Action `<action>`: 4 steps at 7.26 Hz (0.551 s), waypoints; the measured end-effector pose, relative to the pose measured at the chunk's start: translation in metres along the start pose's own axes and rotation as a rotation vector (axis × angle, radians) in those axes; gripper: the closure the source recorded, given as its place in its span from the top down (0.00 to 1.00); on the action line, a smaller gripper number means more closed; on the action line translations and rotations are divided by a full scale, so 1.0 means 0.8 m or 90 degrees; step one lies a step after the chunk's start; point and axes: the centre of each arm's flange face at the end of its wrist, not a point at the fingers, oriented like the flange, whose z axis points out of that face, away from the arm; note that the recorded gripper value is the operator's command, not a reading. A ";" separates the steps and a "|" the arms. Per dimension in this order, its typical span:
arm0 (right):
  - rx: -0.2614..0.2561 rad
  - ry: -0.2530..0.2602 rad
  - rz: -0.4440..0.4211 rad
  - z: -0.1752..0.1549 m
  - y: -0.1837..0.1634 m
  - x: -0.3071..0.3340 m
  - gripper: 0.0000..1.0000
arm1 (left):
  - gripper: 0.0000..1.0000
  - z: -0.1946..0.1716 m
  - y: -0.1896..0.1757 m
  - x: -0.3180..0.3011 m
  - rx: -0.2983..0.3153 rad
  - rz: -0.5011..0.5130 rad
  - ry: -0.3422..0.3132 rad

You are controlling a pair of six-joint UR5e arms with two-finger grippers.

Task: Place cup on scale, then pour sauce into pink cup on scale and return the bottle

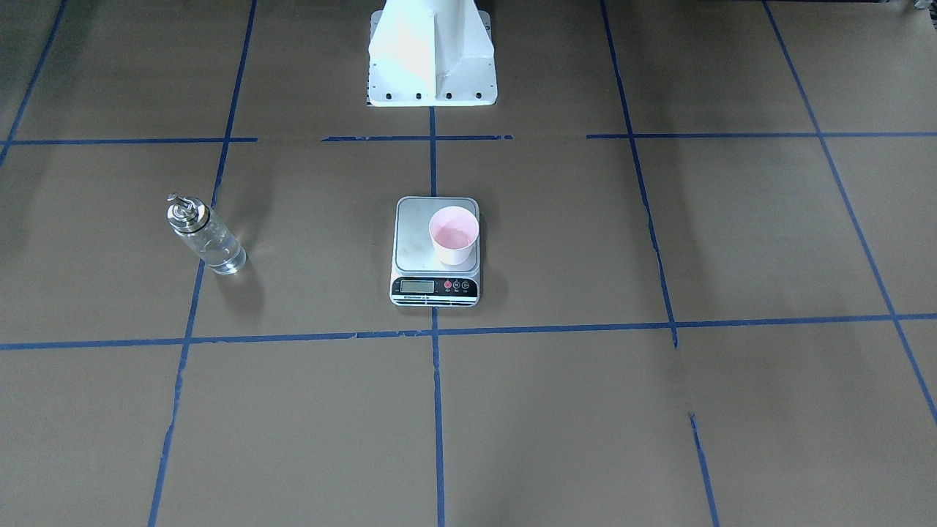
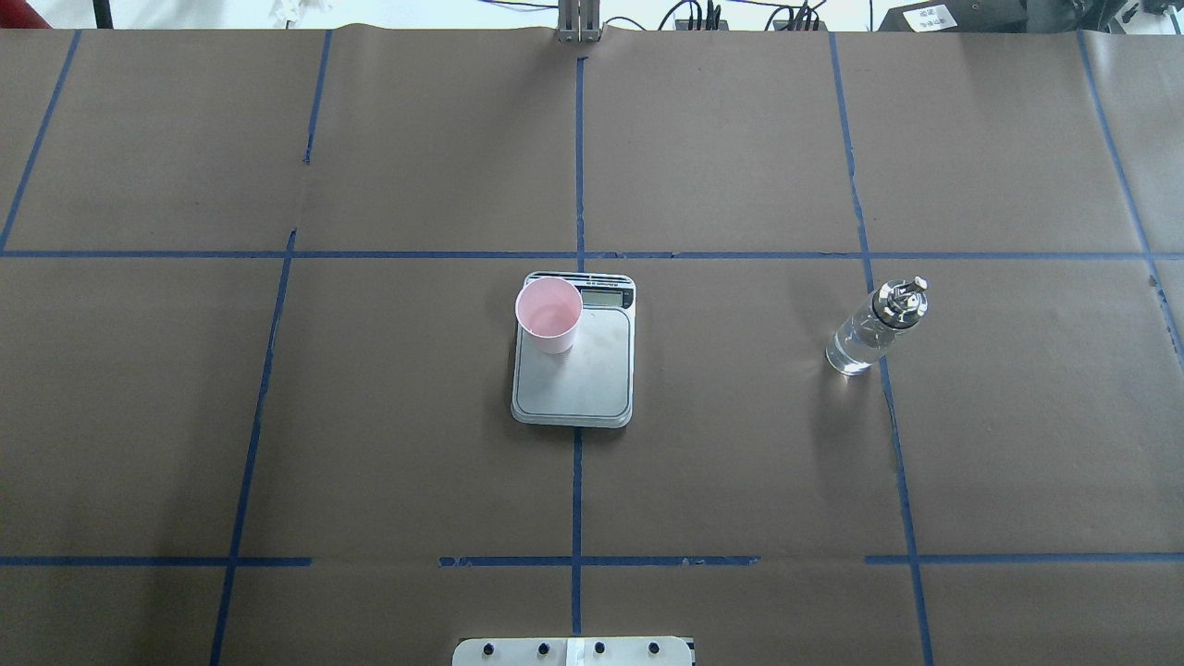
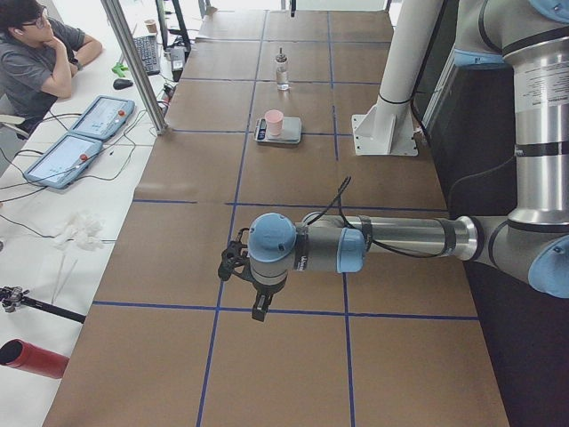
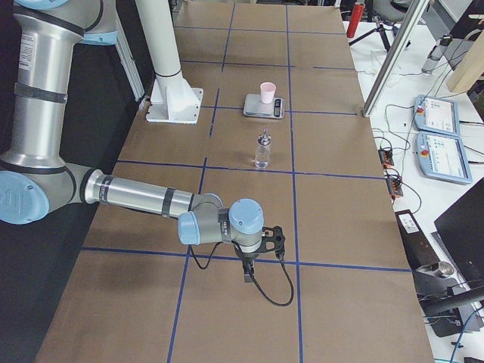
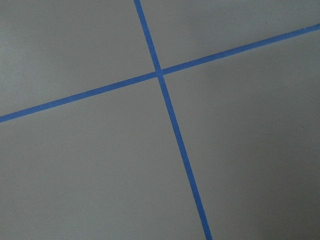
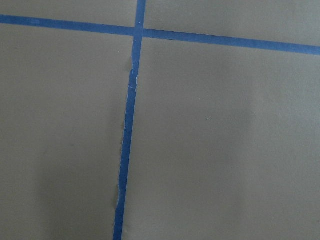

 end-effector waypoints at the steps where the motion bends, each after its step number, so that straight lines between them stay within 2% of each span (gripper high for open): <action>1: 0.004 -0.005 0.002 -0.004 -0.005 -0.001 1.00 | 1.00 -0.001 -0.001 0.001 0.001 0.001 0.000; 4: 0.010 -0.045 0.045 -0.048 -0.028 -0.008 1.00 | 1.00 -0.003 -0.002 0.003 0.004 0.003 0.002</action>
